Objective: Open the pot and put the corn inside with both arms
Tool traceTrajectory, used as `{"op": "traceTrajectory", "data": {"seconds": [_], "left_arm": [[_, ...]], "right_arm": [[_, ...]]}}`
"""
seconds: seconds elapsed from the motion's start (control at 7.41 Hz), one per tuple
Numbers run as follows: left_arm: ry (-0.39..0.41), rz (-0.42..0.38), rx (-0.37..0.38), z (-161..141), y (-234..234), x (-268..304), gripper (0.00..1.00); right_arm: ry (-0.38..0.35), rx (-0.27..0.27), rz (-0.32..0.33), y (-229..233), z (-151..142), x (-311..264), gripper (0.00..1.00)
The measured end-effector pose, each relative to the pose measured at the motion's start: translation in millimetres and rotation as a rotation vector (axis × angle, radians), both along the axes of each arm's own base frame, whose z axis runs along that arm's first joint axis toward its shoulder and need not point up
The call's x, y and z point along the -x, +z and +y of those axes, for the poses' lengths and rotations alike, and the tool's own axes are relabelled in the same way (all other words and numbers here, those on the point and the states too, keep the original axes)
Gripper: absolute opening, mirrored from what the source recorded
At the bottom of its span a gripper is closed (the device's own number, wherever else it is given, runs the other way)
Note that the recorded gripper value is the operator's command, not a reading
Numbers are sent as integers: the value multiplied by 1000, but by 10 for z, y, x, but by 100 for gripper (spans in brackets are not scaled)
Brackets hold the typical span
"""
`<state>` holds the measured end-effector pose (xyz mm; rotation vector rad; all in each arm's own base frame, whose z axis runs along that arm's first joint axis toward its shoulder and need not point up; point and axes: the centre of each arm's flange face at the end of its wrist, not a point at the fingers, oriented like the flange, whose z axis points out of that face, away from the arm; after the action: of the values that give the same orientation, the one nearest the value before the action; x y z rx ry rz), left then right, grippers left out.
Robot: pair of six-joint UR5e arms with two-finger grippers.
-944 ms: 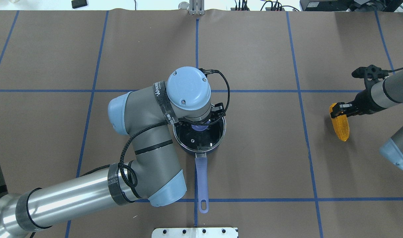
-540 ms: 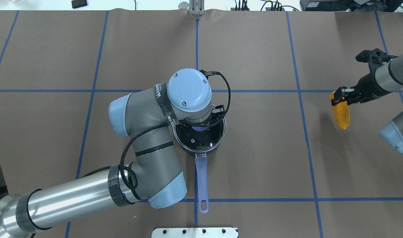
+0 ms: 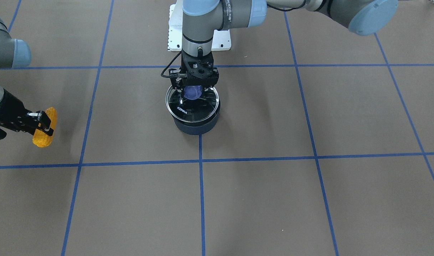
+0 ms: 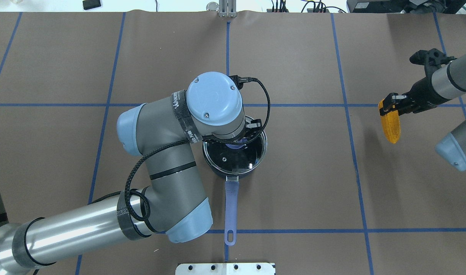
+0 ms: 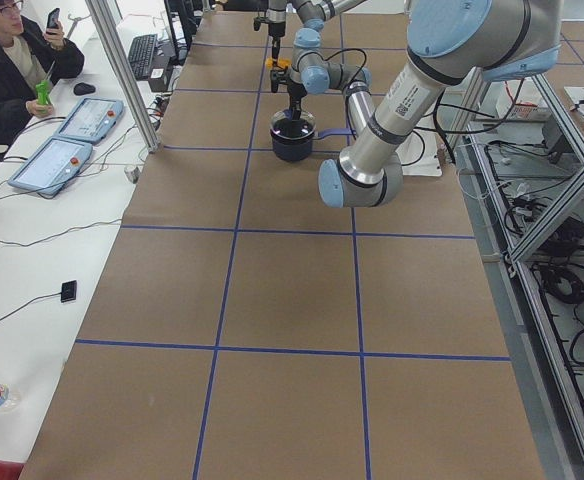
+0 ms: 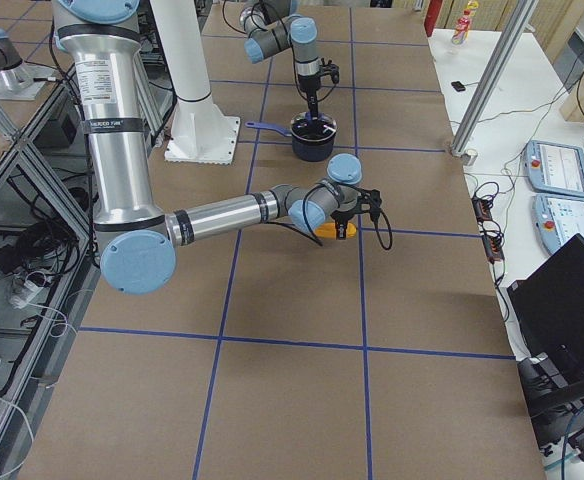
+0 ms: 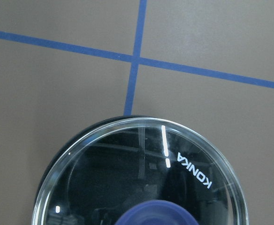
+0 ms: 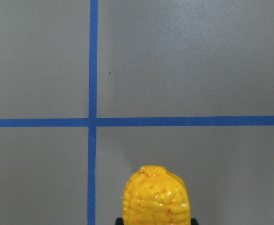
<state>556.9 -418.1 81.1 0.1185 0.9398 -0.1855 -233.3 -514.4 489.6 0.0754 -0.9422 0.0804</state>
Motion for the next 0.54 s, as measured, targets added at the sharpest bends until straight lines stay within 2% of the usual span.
{"op": "traceTrajectory", "data": {"seconds": [0.27, 0.54], "left_arm": [[33, -3, -32, -177, 130, 540, 36], [85, -35, -96, -396, 652, 1262, 36]], "right_arm": [[44, 39, -43, -388, -23, 266, 0], [85, 92, -91, -936, 69, 703, 0]]}}
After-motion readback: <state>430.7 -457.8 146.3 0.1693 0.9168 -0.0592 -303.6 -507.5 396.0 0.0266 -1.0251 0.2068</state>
